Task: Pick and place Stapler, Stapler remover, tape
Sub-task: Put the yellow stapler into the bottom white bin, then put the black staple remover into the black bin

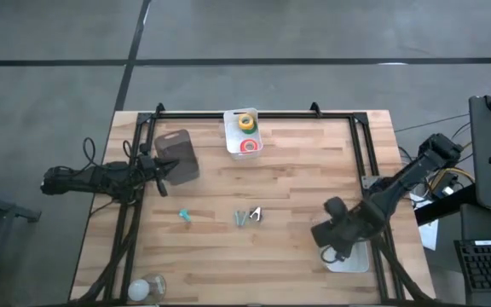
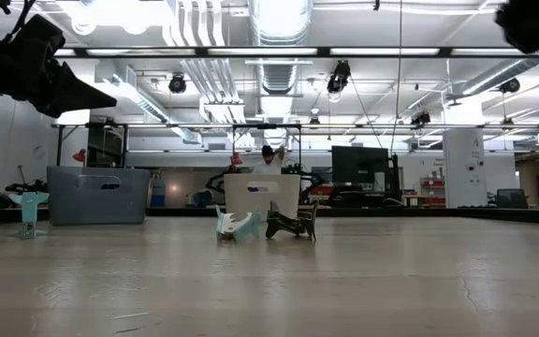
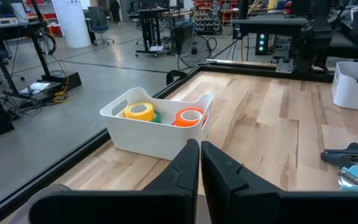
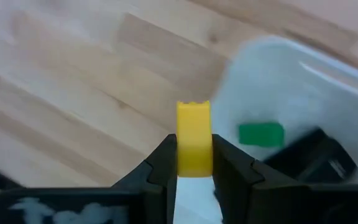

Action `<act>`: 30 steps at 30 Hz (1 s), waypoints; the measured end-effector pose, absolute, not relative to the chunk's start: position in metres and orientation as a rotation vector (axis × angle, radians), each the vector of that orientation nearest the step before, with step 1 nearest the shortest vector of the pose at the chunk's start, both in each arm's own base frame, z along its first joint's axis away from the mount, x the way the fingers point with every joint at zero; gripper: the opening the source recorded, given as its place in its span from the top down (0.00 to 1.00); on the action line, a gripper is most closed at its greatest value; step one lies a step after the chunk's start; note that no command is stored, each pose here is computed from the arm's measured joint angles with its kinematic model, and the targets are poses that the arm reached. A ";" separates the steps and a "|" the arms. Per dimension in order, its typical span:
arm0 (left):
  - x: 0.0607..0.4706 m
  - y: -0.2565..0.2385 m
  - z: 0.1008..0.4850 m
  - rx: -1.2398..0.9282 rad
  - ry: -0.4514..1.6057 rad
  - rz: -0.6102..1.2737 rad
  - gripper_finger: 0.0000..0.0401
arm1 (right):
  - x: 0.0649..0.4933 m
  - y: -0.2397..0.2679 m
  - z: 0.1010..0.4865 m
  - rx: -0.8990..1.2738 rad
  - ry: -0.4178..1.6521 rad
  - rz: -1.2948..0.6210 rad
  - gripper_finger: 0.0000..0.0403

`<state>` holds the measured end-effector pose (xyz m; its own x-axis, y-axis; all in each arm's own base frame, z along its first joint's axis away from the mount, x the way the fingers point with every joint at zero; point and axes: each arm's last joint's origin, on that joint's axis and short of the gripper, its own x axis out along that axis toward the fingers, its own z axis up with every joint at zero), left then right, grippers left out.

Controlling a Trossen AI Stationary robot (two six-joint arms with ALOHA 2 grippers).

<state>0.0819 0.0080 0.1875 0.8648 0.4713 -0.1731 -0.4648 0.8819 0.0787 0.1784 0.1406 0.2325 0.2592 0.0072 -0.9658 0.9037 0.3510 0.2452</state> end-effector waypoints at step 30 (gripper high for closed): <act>0.082 0.008 0.187 0.035 0.191 0.490 0.95 | 0.171 0.140 0.216 1.138 1.129 -0.945 0.54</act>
<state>0.0819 0.0080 0.1874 0.8647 0.4713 -0.1737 -0.4648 0.8819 0.0791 0.1708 0.1398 0.2159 0.1948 -0.0092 -0.9808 0.9637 0.1879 0.1897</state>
